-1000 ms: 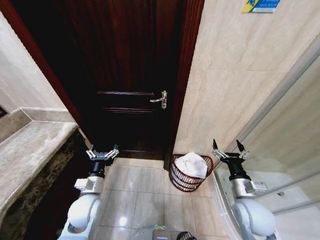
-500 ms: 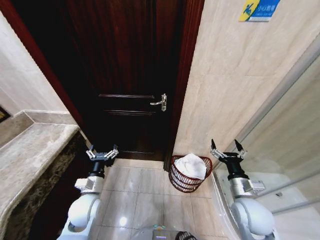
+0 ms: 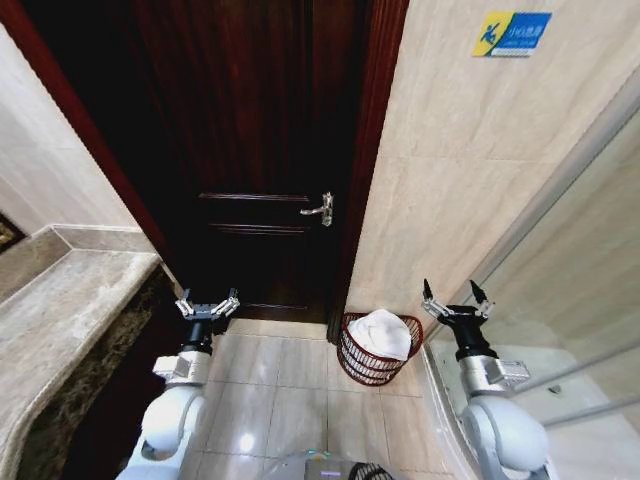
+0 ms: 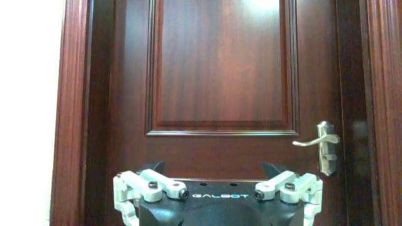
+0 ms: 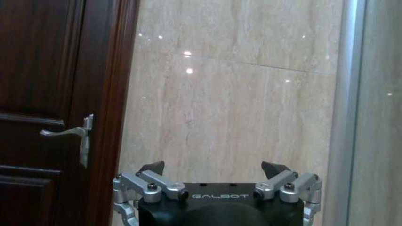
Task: Discard the used towel into the hamper.
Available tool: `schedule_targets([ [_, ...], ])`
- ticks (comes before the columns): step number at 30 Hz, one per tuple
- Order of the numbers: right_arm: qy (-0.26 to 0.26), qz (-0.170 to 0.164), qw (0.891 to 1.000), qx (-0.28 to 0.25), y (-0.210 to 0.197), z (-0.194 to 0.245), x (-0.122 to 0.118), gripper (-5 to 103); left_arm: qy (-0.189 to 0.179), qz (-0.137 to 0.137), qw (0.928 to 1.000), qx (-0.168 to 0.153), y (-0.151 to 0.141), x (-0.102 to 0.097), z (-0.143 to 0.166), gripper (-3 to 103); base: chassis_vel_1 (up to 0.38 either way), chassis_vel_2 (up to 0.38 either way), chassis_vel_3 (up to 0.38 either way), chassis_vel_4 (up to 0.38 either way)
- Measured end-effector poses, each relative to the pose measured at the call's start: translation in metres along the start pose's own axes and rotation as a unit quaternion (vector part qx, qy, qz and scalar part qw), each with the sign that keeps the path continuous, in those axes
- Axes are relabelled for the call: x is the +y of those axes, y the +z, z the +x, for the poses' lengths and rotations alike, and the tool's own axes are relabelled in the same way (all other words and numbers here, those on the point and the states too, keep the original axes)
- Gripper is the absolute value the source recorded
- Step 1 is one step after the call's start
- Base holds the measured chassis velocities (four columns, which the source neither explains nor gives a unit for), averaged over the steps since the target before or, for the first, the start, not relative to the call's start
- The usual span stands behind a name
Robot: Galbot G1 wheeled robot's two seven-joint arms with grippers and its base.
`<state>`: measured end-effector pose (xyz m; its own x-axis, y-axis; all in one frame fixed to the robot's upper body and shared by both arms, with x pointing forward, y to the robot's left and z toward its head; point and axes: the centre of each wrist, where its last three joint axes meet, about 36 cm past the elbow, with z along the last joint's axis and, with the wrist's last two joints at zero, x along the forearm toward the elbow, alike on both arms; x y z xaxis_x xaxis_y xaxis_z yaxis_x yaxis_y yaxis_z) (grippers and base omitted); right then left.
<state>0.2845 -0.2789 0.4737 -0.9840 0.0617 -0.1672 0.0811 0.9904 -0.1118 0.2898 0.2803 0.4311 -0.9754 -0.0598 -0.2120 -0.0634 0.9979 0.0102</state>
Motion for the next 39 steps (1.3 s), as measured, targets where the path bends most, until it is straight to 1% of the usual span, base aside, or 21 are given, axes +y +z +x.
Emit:
schedule_targets([
  [7, 0.001, 0.001, 1.0, 0.002, 0.001, 0.0, -0.001, 100, -0.005, 0.009, 0.9999, -0.012, 0.001, 0.0, -0.001, 100, 0.0, 0.0, 0.0, 0.0],
  [20, 0.001, 0.004, 1.0, 0.01, 0.0, 0.005, -0.002, 100, -0.012, 0.014, 0.9998, -0.01, -0.004, -0.002, 0.003, 100, 0.018, -0.027, -0.026, 0.02],
  [26, 0.0, 0.002, 1.0, 0.006, 0.001, 0.007, -0.002, 100, -0.015, 0.013, 0.9998, -0.004, -0.006, -0.001, 0.007, 100, 0.135, -0.129, -0.131, 0.13],
  [35, 0.0, 0.002, 1.0, 0.006, 0.004, 0.012, -0.004, 100, -0.016, 0.011, 0.9997, -0.012, -0.006, -0.003, 0.006, 100, 0.144, -0.109, -0.118, 0.14],
  [39, 0.0, 0.002, 1.0, 0.006, 0.004, 0.013, -0.003, 100, -0.014, 0.01, 0.9998, -0.008, -0.005, -0.004, 0.008, 100, 0.105, -0.071, -0.092, 0.073],
])
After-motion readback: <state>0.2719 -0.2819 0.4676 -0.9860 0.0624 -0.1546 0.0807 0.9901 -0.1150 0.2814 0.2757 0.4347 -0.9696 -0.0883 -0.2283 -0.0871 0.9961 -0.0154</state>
